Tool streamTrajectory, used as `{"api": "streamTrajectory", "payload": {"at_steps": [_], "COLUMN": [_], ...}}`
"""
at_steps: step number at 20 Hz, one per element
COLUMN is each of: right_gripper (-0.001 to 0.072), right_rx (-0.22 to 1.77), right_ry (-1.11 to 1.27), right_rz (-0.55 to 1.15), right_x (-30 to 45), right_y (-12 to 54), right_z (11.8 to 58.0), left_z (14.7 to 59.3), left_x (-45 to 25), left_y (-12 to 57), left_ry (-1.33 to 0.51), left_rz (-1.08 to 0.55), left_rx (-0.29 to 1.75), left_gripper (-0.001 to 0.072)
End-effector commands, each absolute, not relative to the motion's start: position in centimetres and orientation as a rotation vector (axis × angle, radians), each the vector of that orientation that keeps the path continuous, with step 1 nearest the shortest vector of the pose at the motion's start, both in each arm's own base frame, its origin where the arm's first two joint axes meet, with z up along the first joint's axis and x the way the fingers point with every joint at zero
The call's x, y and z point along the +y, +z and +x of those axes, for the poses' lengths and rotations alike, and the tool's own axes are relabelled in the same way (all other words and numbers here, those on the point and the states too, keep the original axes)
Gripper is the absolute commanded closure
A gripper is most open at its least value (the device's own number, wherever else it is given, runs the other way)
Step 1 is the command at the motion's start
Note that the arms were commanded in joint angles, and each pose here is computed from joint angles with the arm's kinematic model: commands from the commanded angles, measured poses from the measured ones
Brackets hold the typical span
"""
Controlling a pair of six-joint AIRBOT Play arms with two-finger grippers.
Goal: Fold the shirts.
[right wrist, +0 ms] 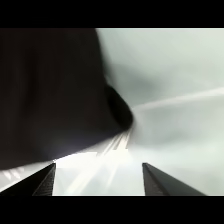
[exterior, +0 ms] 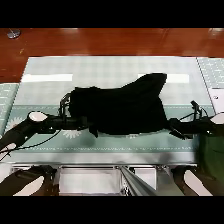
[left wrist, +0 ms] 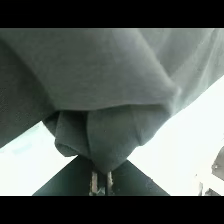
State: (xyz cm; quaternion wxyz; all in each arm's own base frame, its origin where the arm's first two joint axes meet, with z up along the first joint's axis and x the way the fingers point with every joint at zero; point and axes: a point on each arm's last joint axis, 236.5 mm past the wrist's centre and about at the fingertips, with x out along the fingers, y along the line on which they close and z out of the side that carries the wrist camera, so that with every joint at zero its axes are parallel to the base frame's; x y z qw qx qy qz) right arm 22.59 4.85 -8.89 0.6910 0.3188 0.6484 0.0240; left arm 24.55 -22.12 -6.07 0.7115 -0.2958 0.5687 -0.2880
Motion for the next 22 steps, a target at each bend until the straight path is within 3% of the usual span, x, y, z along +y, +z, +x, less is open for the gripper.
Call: {"api": "streamTrajectory", "payload": {"at_steps": [1, 5, 6, 7, 8, 12, 15, 17, 19, 22], "right_gripper": [0.0093, 0.0099, 0.0211, 0.0492, 0.0683, 0.0684, 0.0684, 0.0684, 0.0684, 0.0684], "right_rx": [1.417, 1.445, 1.454, 1.458, 1.444, 1.199, 0.817, 0.571, 0.358, 0.13], "right_ry": [0.059, 0.12, 0.13, 0.147, 0.19, 0.308, 0.356, 0.38, 0.399, 0.361], "right_rz": [0.741, 0.754, 0.746, 0.739, 0.709, 0.544, 0.361, 0.267, 0.187, 0.084], "right_x": [6.6, 9.1, 9.7, 10.1, 10.5, 9.6, 8.3, 8.2, 8.5, 7.9], "right_y": [-10.0, -10.2, -10.3, -10.0, -8.9, 3.3, 20.5, 31.4, 40.4, 48.5], "right_z": [25.7, 29.5, 30.2, 30.9, 31.9, 39.2, 43.2, 41.7, 37.3, 29.1], "left_z": [24.8, 24.6, 24.9, 25.4, 26.3, 32.7, 36.8, 36.5, 34.2, 30.4], "left_x": [-22.5, -22.7, -22.8, -23.0, -22.9, -20.0, -16.7, -15.3, -14.4, -12.4], "left_y": [-5.5, -5.2, -4.7, -3.8, -2.3, 9.0, 22.7, 30.7, 36.4, 42.6], "left_ry": [-0.658, -0.672, -0.686, -0.705, -0.73, -0.799, -0.805, -0.793, -0.761, -0.632], "left_rz": [-0.656, -0.656, -0.656, -0.658, -0.657, -0.613, -0.533, -0.461, -0.297, -0.109], "left_rx": [1.253, 1.258, 1.251, 1.238, 1.211, 0.986, 0.692, 0.567, 0.487, 0.375], "left_gripper": [0.0674, 0.0673, 0.0673, 0.0674, 0.0674, 0.0674, 0.0674, 0.0674, 0.0674, 0.0675]}}
